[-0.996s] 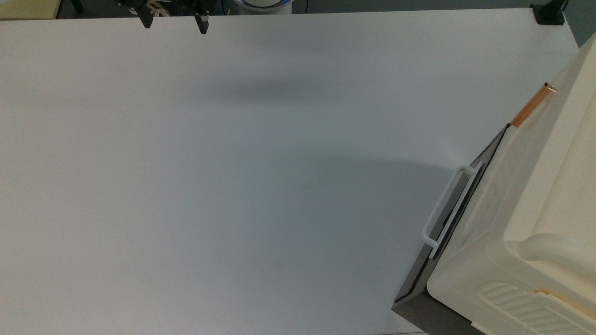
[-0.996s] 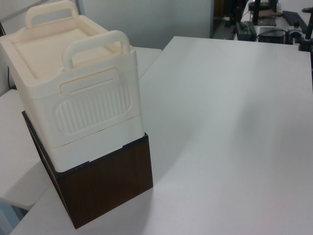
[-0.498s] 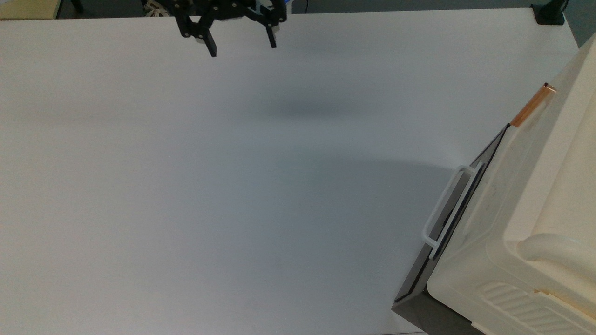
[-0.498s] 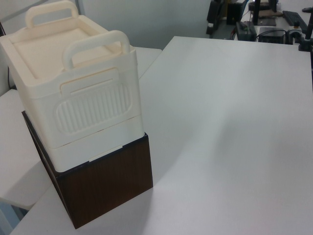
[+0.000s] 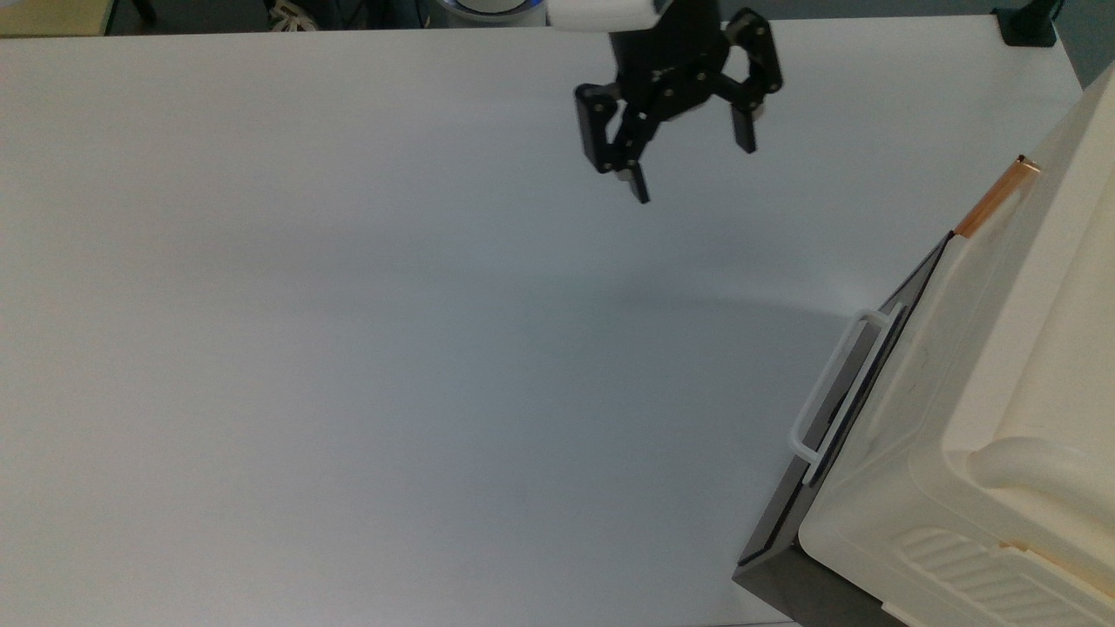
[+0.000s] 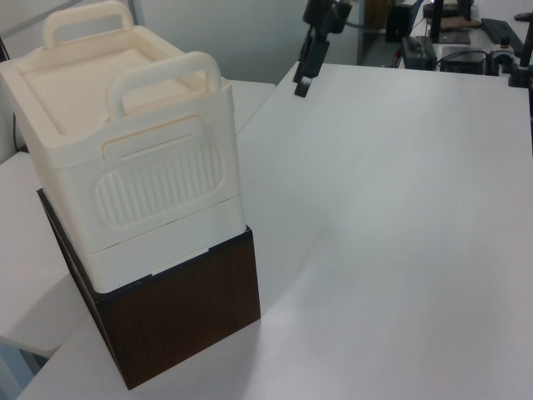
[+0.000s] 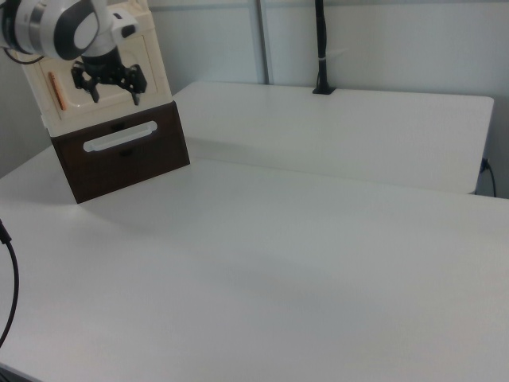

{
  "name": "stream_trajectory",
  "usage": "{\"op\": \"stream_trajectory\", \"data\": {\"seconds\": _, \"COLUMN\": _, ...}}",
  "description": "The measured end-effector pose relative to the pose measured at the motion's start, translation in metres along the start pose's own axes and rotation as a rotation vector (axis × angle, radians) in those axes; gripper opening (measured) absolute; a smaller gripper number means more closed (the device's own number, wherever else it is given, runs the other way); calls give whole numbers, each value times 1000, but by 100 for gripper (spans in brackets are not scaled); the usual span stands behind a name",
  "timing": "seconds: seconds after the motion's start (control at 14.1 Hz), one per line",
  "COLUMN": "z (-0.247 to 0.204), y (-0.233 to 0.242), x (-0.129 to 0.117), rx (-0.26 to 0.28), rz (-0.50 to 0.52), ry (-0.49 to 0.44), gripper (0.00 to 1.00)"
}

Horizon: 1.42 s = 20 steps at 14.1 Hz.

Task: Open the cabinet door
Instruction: 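Move the gripper toward the orange handle on the cream door and grasp it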

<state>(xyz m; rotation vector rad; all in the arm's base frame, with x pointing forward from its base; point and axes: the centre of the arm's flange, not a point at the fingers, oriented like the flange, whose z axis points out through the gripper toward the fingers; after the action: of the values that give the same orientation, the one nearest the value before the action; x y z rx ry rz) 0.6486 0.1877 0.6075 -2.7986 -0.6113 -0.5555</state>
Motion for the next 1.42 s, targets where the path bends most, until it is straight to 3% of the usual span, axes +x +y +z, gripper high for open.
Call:
{"op": "stream_trajectory", "data": {"seconds": 0.14, "z": 4, "y": -48, "x": 16, "rx": 5, "rz": -78, "ry": 69, "gripper": 100}}
{"op": "stream_trajectory", "data": {"seconds": 0.43, "z": 30, "y": -132, "x": 22, "rx": 30, "rz": -202, "ry": 61, "gripper": 97}}
{"op": "stream_trajectory", "data": {"seconds": 0.64, "z": 54, "y": -170, "x": 24, "rx": -2, "rz": -287, "ry": 87, "gripper": 90}}
{"op": "stream_trajectory", "data": {"seconds": 0.78, "z": 58, "y": -185, "x": 25, "rx": -9, "rz": -317, "ry": 114, "gripper": 84}}
{"op": "stream_trajectory", "data": {"seconds": 0.92, "z": 65, "y": -192, "x": 29, "rx": -16, "rz": -331, "ry": 146, "gripper": 61}}
{"op": "stream_trajectory", "data": {"seconds": 1.14, "z": 66, "y": -184, "x": 42, "rx": -61, "rz": -338, "ry": 186, "gripper": 57}}
{"op": "stream_trajectory", "data": {"seconds": 1.42, "z": 61, "y": -178, "x": 50, "rx": -83, "rz": -341, "ry": 236, "gripper": 58}}
